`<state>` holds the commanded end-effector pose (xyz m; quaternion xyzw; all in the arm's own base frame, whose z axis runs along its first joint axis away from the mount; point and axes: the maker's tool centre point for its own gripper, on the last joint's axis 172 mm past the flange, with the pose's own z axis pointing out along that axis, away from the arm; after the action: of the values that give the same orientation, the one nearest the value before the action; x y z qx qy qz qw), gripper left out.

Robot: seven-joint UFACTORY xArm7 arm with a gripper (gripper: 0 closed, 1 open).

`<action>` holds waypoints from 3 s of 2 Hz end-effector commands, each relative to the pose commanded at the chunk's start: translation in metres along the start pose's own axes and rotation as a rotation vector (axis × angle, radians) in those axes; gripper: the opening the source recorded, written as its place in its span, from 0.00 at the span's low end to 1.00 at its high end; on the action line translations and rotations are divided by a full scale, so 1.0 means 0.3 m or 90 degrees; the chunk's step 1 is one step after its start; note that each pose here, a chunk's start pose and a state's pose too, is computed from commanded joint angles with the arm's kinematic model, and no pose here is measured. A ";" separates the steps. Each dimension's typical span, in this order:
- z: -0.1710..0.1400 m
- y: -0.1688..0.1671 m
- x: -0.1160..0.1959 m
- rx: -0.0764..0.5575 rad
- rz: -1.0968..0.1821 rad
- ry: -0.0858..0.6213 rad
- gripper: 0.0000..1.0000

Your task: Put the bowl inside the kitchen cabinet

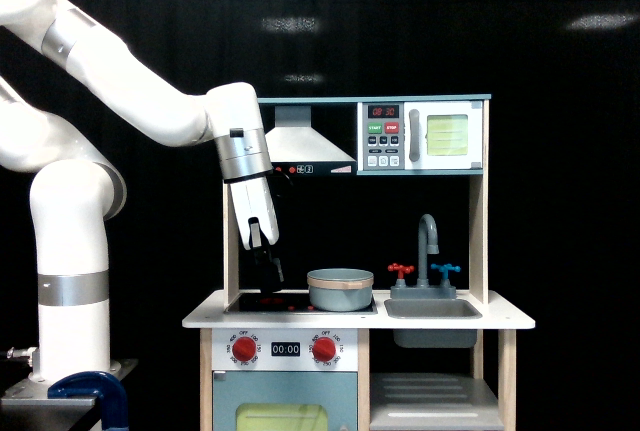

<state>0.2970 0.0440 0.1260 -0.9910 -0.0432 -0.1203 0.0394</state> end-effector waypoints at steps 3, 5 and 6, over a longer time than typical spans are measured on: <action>0.041 -0.300 0.202 0.022 0.260 0.013 1.00; 0.107 -0.335 0.238 0.162 0.105 -0.023 1.00; 0.125 -0.450 0.290 0.151 0.105 -0.024 1.00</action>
<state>0.3770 0.1880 0.1200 -0.9816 0.0238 -0.0925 0.1652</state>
